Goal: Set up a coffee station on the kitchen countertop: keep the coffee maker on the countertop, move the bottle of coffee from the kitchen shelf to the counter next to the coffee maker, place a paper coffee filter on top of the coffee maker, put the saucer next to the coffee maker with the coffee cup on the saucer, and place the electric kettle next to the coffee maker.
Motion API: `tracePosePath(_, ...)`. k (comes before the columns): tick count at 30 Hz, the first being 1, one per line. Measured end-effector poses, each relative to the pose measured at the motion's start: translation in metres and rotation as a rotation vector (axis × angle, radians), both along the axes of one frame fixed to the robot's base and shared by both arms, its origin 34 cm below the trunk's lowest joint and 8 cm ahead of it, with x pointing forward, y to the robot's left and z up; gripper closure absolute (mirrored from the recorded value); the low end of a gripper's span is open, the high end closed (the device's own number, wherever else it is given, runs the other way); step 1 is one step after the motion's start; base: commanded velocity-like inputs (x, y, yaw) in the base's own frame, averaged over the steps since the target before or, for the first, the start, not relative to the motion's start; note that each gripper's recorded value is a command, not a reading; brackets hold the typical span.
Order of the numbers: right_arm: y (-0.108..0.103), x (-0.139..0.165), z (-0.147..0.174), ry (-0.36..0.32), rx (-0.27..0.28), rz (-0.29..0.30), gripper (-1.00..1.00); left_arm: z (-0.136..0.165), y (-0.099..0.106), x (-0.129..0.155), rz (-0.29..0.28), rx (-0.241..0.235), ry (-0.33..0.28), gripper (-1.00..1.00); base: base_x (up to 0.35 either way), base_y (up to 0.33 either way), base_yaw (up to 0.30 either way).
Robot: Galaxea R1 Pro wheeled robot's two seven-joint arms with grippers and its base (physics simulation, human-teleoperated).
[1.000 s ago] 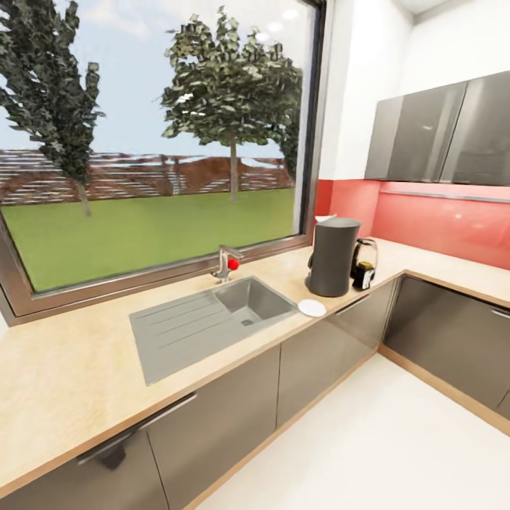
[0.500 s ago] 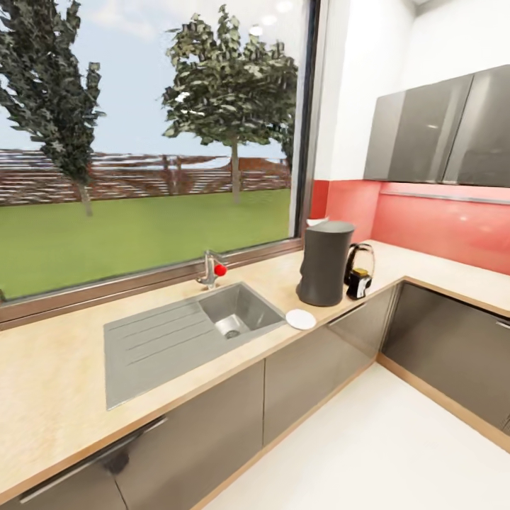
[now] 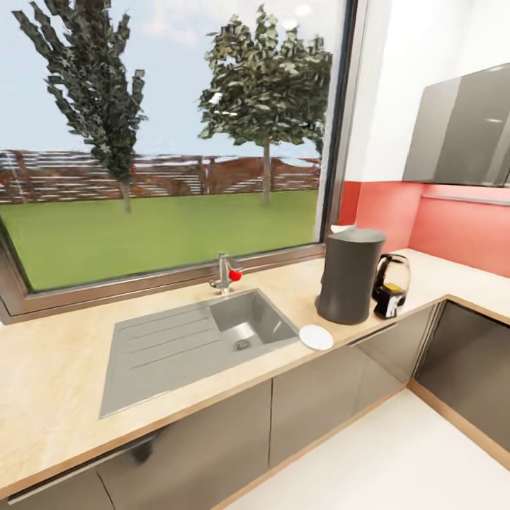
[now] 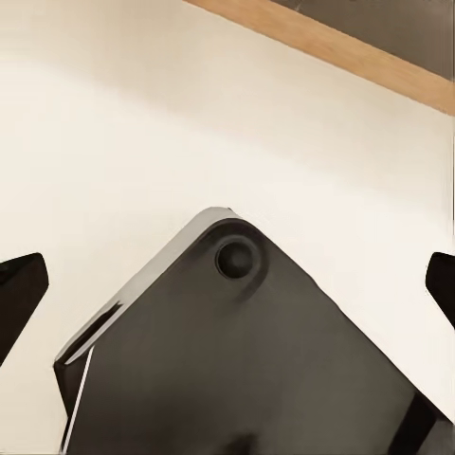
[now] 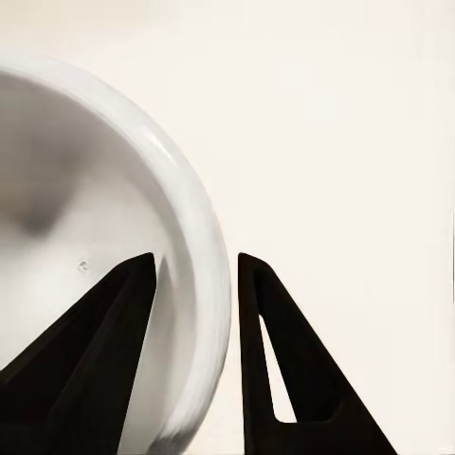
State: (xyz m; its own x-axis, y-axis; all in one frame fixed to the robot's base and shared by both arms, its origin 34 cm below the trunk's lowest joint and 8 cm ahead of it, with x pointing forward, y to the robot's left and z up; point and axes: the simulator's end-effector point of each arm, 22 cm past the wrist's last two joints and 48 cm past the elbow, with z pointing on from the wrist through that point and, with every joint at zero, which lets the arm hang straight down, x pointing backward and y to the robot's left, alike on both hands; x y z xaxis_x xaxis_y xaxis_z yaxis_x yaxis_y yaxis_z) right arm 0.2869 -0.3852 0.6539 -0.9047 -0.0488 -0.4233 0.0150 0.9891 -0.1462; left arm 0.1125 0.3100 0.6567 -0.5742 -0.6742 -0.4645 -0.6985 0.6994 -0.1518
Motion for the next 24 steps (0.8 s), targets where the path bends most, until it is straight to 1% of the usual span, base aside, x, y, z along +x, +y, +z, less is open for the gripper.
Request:
tracePosePath(8, -0.0003, 0.0003, 0.0001, -0.001, 0.000, -0.001, 1.00, -0.0001, -0.0001, 0.0002, 0.000, 0.000, 0.000, -1.00, 0.128, -0.302, 0.037)
tracePosePath(15, -0.0004, 0.0010, 0.0003, -0.003, -0.001, 0.000, 1.00, -0.0001, -0.0001, 0.0003, 0.000, 0.000, -0.001, -1.00, 0.016, -0.320, 0.175)
tracePosePath(24, -0.0013, 0.0056, 0.0029, -0.023, -0.002, 0.001, 1.00, 0.0000, 0.0002, 0.0020, 0.000, 0.001, -0.006, -1.00, 0.025, -0.321, 0.018)
